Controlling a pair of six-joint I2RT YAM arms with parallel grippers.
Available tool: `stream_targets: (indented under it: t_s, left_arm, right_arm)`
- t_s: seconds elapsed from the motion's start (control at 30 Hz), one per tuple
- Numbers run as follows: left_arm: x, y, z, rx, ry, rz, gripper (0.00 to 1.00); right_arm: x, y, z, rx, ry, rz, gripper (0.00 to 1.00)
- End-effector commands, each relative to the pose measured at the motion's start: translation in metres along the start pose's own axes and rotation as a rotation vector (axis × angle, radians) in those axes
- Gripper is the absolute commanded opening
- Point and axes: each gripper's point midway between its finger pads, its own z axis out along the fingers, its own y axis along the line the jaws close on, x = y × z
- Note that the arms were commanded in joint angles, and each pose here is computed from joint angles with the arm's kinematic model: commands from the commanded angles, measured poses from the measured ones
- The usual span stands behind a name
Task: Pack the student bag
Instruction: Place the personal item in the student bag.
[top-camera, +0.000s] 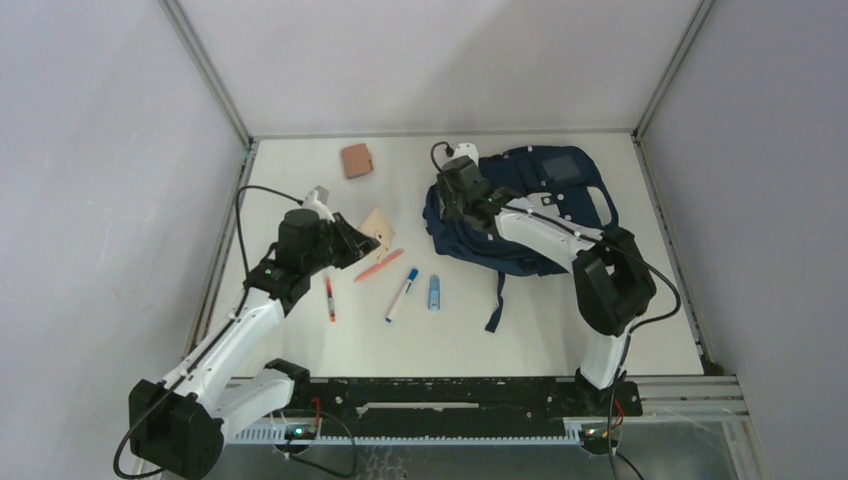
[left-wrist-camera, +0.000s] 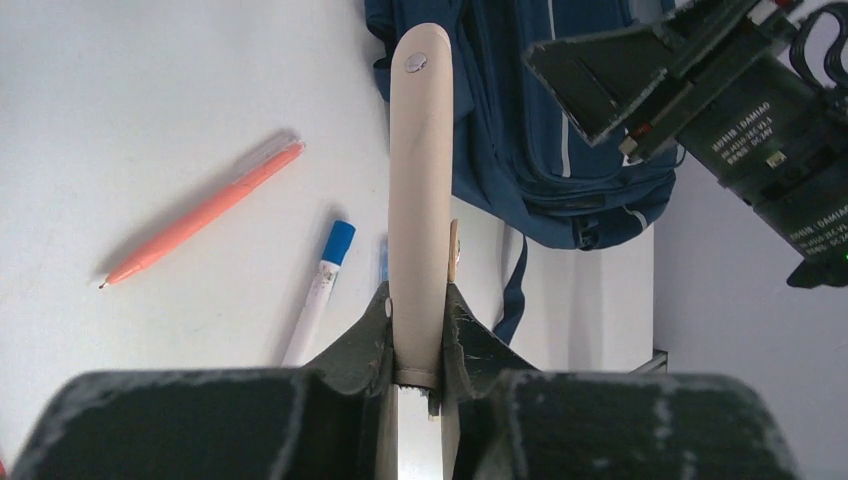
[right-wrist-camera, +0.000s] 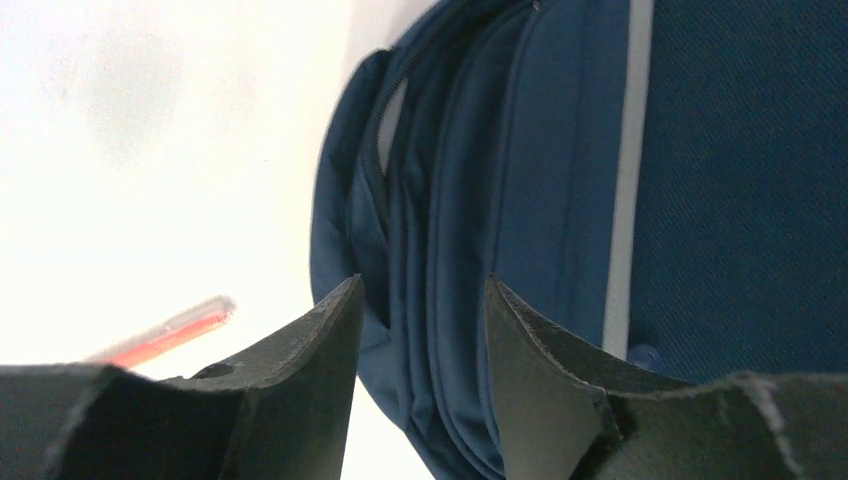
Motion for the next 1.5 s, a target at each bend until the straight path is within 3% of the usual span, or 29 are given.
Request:
stream_targets:
  t_s: [0.0,0.23,0.4,0.53,0.63,0.67,0.77,1.17,1.47]
  left_arm:
    - [-0.001,0.001,-0.006,0.014,-0.028,0.03,0.0]
    - [0.006,0.008,-0.006,0.006,-0.015,0.025,0.0]
    - [0.01,0.012,-0.005,-0.001,-0.009,0.023,0.0]
    - [0.012,0.013,-0.003,0.002,-0.004,0.017,0.0]
    - [0.014,0.012,-0.001,0.011,0.002,0.015,0.0]
    - [0.014,0.012,-0.001,0.013,0.003,0.013,0.0]
    - [0.014,0.012,0.001,0.018,0.007,0.01,0.0]
    - [0.0,-0.033,0.008,0.126,0.028,0.066,0.0]
    - [0.003,-0.098,0.039,0.303,0.148,0.063,0.0]
  right_arm:
    - [-0.027,0.015,0.006,-0.012,-0.053,-0.04,0.55]
    - [-0.024,0.009,0.04,0.039,-0.017,-0.019,0.38]
    - [-0.011,-0.005,0.063,0.081,0.036,-0.012,0.39]
    - [0.007,-0.013,0.076,0.093,0.087,0.0,0.5]
    - [0.018,-0.023,0.082,0.144,0.109,-0.008,0.5]
    - [0.019,-0.026,0.082,0.163,0.107,-0.013,0.44]
    - [0.017,-0.024,0.077,0.142,0.104,0.0,0.0]
    - [-0.059,-0.002,-0.03,-0.099,-0.1,0.119,0.0]
    - [-0.077,0.003,-0.105,-0.356,-0.148,0.258,0.0]
